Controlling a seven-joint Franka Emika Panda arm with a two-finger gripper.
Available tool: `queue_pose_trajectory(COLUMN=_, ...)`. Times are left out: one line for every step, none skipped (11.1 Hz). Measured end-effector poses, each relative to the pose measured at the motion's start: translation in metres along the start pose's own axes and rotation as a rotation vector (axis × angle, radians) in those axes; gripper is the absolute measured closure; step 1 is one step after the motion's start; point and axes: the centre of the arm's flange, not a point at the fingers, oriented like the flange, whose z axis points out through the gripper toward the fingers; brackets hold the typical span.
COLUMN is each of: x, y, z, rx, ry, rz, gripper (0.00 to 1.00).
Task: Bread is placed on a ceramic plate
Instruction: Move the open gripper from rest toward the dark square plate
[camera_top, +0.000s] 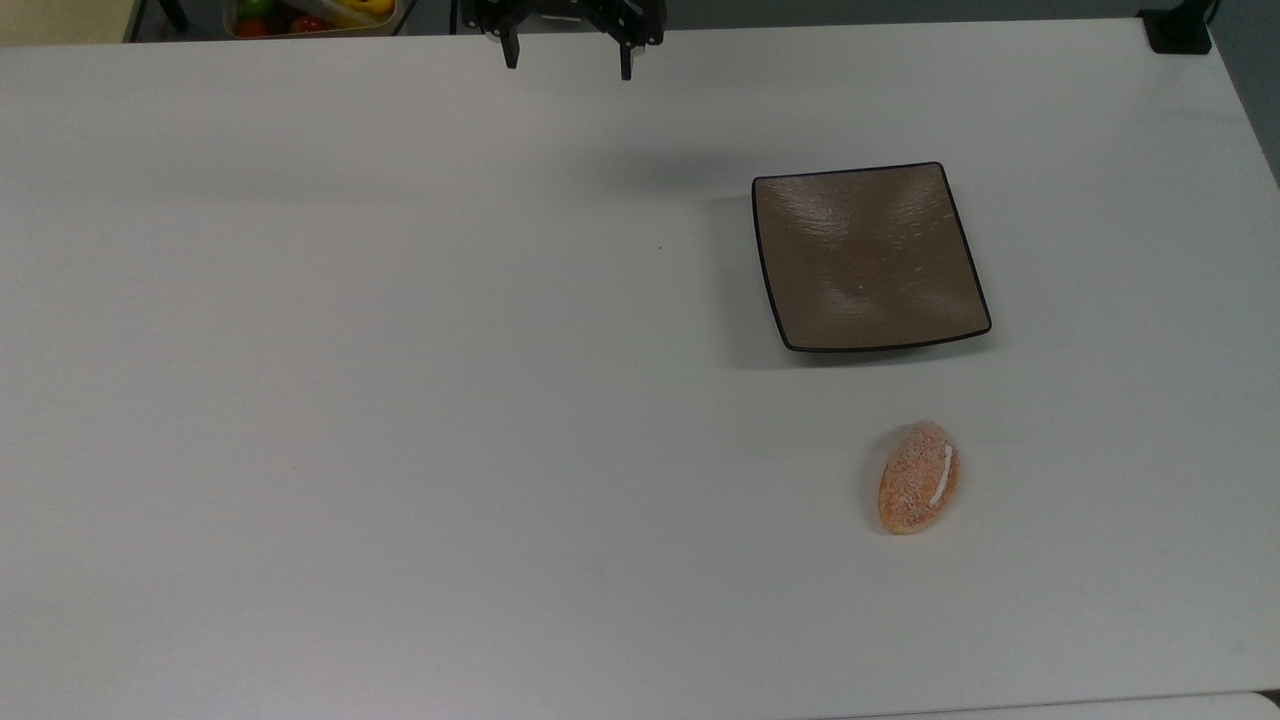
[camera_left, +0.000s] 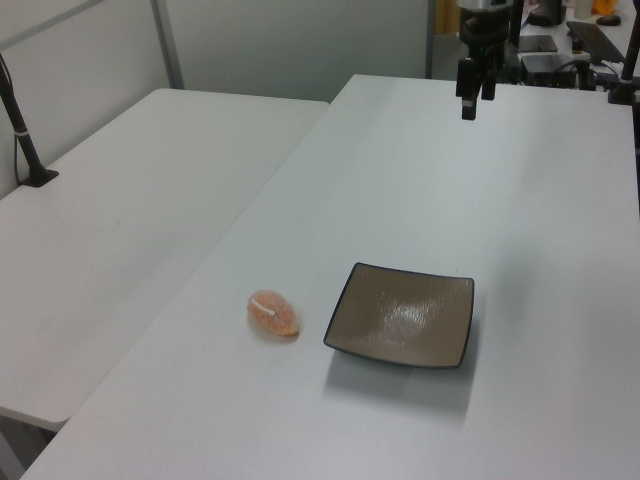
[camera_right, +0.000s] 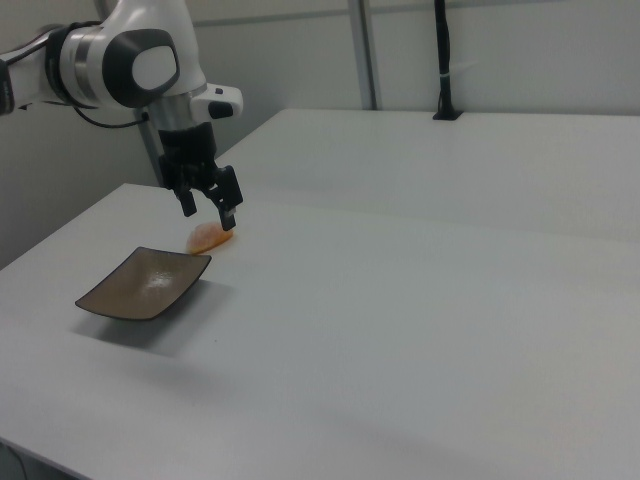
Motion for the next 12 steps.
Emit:
queue_pose_trajectory(x=0.0014, y=-0.0004, z=0.0034, rx=-0.001, ry=-0.006, rz=-0.04, gripper=0.0)
queue_pose_trajectory(x=0.0016, y=0.0004, z=0.0034, rx=-0.001, ry=-0.006, rz=-0.038, gripper=0.0)
queue_pose_trajectory(x=0.002, y=0.002, z=0.0035, rx=-0.001, ry=-0.006, rz=-0.037, gripper=0.0)
queue_pose_trajectory(x=0.0023, y=0.0032, z=0.0036, rx=-0.001, ry=-0.006, rz=-0.038, gripper=0.0)
queue_pose_trajectory(x=0.0025, y=0.0035, z=0.0036, rx=-0.001, ry=-0.006, rz=-0.04, gripper=0.0)
queue_pose_trajectory(x=0.0026, y=0.0035, z=0.0035, rx=0.0, ry=-0.005, rz=-0.04, gripper=0.0)
queue_pose_trajectory(x=0.0028, y=0.0035, z=0.0036, rx=0.0, ry=-0.004, rz=-0.04, gripper=0.0)
queue_pose_trajectory(x=0.0029, y=0.0034, z=0.004, rx=0.0, ry=-0.005, rz=-0.04, gripper=0.0)
queue_pose_trajectory(x=0.0034, y=0.0031, z=0.0051, rx=-0.001, ry=-0.007, rz=-0.041, gripper=0.0)
queue_pose_trajectory(x=0.0041, y=0.0025, z=0.0069, rx=-0.001, ry=-0.009, rz=-0.041, gripper=0.0)
queue_pose_trajectory(x=0.0052, y=0.0019, z=0.0088, rx=-0.001, ry=-0.011, rz=-0.042, gripper=0.0)
queue_pose_trajectory(x=0.0063, y=0.0016, z=0.0102, rx=-0.001, ry=-0.01, rz=-0.043, gripper=0.0)
